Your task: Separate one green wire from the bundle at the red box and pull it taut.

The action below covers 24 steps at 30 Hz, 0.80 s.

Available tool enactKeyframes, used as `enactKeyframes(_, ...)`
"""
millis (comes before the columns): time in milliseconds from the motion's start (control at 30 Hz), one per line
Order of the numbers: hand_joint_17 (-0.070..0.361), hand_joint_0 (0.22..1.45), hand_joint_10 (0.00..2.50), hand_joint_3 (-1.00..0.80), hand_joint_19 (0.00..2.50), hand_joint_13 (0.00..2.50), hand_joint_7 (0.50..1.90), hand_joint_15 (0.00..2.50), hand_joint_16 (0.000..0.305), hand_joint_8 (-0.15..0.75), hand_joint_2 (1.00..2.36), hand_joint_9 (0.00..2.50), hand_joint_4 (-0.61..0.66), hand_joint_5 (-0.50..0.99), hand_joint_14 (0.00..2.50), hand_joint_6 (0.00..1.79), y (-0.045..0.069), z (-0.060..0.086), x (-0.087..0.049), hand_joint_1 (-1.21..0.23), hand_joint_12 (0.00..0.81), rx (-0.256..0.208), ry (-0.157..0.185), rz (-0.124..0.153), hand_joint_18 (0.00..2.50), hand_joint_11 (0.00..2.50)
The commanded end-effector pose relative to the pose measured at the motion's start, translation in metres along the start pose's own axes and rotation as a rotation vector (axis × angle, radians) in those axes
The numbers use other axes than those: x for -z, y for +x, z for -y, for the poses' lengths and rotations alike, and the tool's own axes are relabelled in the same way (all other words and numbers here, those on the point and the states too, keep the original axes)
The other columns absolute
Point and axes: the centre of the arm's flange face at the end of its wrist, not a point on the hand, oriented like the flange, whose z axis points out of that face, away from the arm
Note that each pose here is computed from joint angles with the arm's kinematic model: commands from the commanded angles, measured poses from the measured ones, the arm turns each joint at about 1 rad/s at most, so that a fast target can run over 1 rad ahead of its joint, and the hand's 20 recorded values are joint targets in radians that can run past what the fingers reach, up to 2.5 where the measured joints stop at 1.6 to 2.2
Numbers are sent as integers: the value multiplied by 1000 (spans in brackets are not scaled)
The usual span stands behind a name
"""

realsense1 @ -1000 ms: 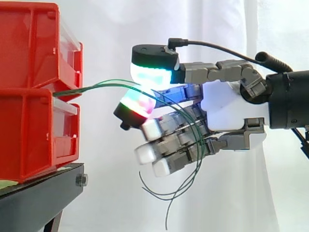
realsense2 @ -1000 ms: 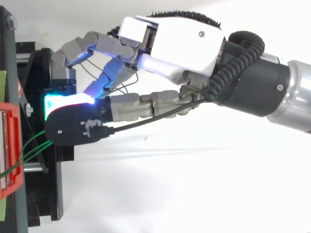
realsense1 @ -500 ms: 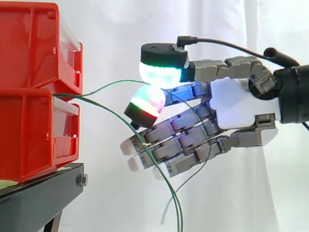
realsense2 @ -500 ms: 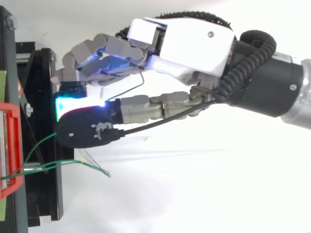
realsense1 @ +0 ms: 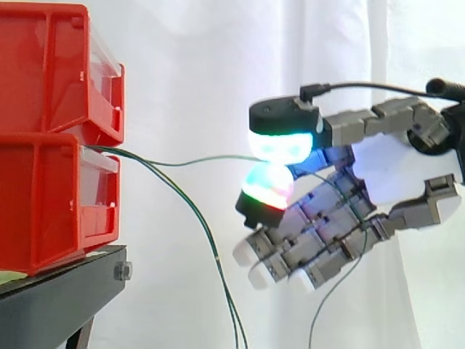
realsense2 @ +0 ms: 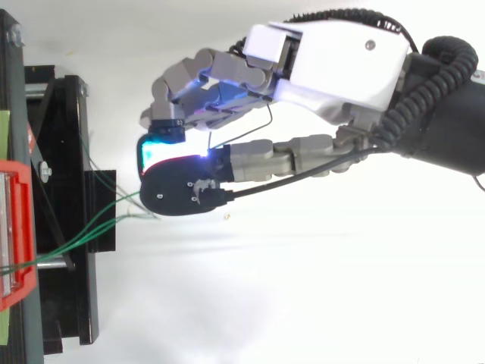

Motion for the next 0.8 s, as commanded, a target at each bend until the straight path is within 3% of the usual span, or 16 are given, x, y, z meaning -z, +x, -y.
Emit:
enactKeyframes(0, 113, 627, 0, -26, 201, 536, 1232, 102, 50, 242, 1011, 576, -138, -150, 3, 899, 4, 15, 1, -789, 326, 4, 6, -4, 613, 67)
enactKeyframes(33, 113, 627, 1, -24, 201, 535, 1233, 105, 50, 246, 1011, 587, -137, -150, 3, 899, 6, 18, 0, -789, 326, 3, 2, -5, 610, 76)
enactKeyframes(133, 114, 628, 2, -25, 201, 536, 1231, 108, 51, 249, 1010, 597, -138, -150, 3, 899, 18, 39, -3, -789, 329, -24, -61, -7, 610, 97)
enactKeyframes(200, 114, 627, 3, -24, 204, 536, 1229, 108, 51, 250, 1011, 603, -136, -150, 3, 900, 22, 45, -4, -789, 329, -35, -78, -10, 610, 105)
enactKeyframes(233, 114, 628, 2, -26, 204, 536, 1229, 105, 51, 248, 1010, 608, -136, -150, 4, 900, 31, 55, -3, -789, 330, -57, -102, -23, 610, 112)
enactKeyframes(400, 114, 628, 2, -25, 220, 550, 1224, 123, 51, 255, 1011, 624, -133, -150, 4, 900, 40, 63, -2, -789, 334, -88, -123, -29, 618, 135)
enactKeyframes(767, 114, 629, 3, -21, 228, 573, 1220, 141, 51, 265, 1011, 653, -138, -150, 4, 901, 57, 61, 3, -789, 335, -80, -132, -55, 634, 154)
